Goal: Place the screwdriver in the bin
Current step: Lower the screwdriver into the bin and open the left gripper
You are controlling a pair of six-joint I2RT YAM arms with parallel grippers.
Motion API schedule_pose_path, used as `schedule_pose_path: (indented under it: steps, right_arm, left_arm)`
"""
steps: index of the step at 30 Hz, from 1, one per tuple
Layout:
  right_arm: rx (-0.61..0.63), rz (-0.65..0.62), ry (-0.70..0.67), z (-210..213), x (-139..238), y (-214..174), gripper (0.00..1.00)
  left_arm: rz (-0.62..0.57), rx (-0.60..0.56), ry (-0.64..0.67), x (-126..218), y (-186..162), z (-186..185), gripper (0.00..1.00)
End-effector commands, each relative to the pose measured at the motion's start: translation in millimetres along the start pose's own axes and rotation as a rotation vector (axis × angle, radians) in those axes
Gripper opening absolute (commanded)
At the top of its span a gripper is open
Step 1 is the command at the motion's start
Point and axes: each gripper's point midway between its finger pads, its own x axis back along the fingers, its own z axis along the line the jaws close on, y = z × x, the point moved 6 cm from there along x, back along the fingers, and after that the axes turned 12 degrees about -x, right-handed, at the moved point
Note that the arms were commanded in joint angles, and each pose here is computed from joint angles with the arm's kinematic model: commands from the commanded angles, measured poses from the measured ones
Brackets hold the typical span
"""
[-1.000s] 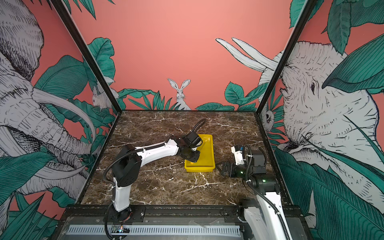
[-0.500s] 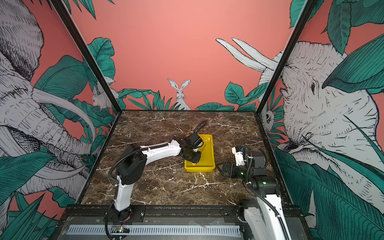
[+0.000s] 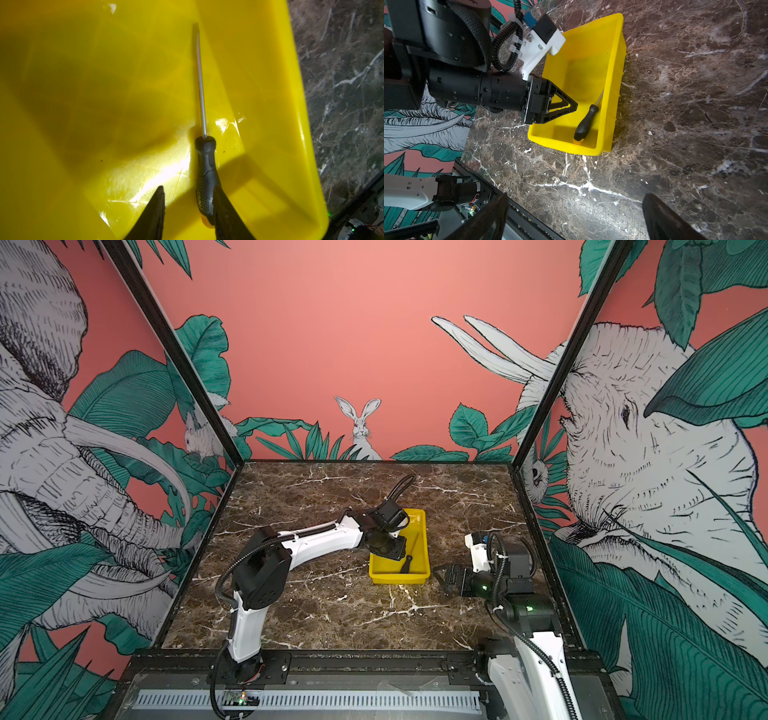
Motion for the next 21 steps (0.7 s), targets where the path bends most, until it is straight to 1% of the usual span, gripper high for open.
schedule_pose_path:
  steps: [1, 4, 8, 10, 12, 13, 15, 16, 18, 21]
  right_arm:
    - [0.008, -0.022, -0.003, -1.2, -0.1, 1.1, 1.0]
    - [0.005, -0.016, -0.005, -1.9, -1.3, 1.4, 1.0]
    - [-0.004, 0.001, -0.013, -2.8, -3.1, 2.0, 1.0]
    - [-0.011, 0.009, -0.05, -6.0, -2.7, 2.6, 1.0]
    - [-0.026, 0.006, -0.138, -13.1, -0.2, 6.1, 1.0]
    - [-0.032, 0.001, -0.181, -16.2, 1.5, 8.7, 1.0]
    - [-0.043, -0.015, -0.263, -20.4, 5.0, 18.5, 1.0]
    - [-0.036, -0.03, -0.285, -19.2, 7.0, 25.4, 0.99]
    - [-0.024, -0.059, -0.331, -19.3, 7.5, 40.7, 1.0]
    - [-0.003, -0.086, -0.38, -22.2, -0.3, 63.5, 1.0]
  left_arm:
    - [-0.05, -0.021, -0.012, 19.7, 14.5, -9.1, 0.48]
    - [-0.087, -0.043, 0.0, 31.6, 20.4, -10.1, 0.54]
    - [-0.138, -0.071, 0.019, 55.0, 27.0, -11.9, 0.71]
    - [-0.166, -0.085, 0.045, 70.2, 27.4, -10.6, 0.78]
    - [-0.204, -0.098, 0.081, 89.2, 25.6, -6.9, 0.85]
    - [-0.217, -0.103, 0.102, 96.7, 23.8, -4.8, 0.91]
    - [-0.245, -0.111, 0.16, 117.7, 18.1, 1.7, 0.98]
    - [-0.256, -0.113, 0.19, 126.4, 15.2, 5.5, 0.99]
    - [-0.281, -0.103, 0.263, 145.5, 6.0, 16.6, 0.99]
    - [-0.298, -0.057, 0.312, 164.5, -10.6, 37.9, 0.99]
